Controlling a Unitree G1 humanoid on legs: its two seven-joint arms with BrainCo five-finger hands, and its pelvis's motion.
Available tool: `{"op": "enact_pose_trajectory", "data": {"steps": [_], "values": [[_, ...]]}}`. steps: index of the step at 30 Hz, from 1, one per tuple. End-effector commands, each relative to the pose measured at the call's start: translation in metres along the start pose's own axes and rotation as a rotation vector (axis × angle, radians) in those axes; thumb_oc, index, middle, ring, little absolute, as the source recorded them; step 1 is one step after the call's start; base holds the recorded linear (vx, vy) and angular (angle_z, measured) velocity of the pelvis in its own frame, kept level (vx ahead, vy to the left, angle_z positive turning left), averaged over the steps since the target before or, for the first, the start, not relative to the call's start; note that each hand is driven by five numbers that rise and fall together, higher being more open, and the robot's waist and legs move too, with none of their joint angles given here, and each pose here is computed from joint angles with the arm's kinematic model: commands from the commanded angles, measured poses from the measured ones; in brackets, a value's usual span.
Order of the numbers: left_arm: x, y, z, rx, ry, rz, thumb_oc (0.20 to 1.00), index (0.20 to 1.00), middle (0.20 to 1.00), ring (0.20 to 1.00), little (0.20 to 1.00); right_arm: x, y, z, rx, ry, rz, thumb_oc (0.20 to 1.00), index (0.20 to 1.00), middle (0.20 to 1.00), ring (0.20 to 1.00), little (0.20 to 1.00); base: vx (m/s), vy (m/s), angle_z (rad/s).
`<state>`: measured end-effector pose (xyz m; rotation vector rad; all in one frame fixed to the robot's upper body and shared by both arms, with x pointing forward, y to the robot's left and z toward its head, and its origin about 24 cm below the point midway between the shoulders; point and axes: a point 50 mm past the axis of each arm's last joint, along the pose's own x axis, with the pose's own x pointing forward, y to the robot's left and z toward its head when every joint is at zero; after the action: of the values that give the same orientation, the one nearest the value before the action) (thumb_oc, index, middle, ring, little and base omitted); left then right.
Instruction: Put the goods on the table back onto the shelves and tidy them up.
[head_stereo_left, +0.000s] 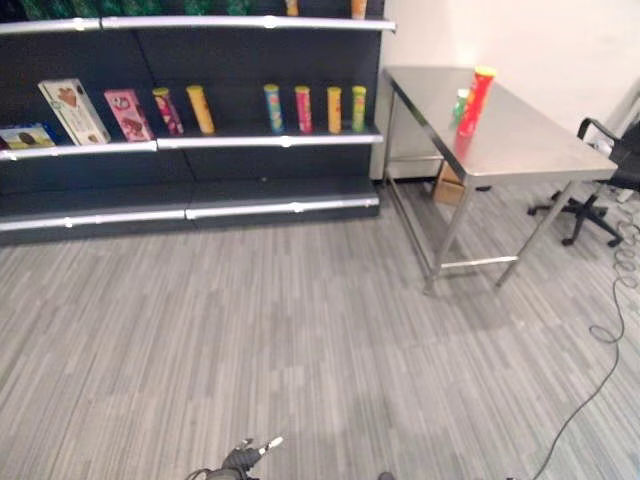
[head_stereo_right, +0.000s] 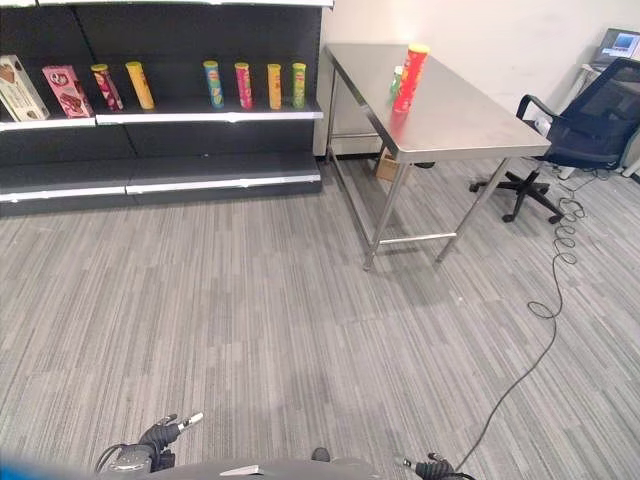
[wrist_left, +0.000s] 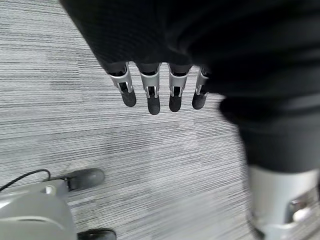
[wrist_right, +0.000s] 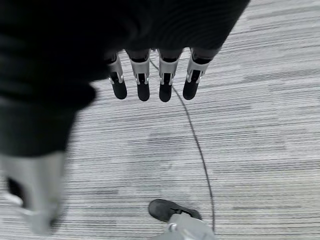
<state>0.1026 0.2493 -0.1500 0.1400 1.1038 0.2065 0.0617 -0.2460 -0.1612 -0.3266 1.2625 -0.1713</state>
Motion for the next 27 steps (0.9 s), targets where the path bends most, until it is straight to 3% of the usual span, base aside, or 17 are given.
{"op": "enact_pose_trajectory", "data": {"steps": [1, 27], "values": [[0.004, 0.003, 0.020, 0.007, -0.061, 0.001, 1.000, 1.000, 1.000, 1.000, 1.000, 0.004, -0.013, 0.025, -0.023, -0.063, -0.030, 1.000, 1.000, 1.000, 1.000, 1.000, 0.00, 0.000, 0.00], [0.004, -0.002, 0.009, 0.162, -0.007, -0.004, 1.000, 1.000, 1.000, 1.000, 1.000, 0.006, -0.011, 0.045, -0.102, -0.116, -0.025, 1.000, 1.000, 1.000, 1.000, 1.000, 0.00, 0.019, -0.03]]}}
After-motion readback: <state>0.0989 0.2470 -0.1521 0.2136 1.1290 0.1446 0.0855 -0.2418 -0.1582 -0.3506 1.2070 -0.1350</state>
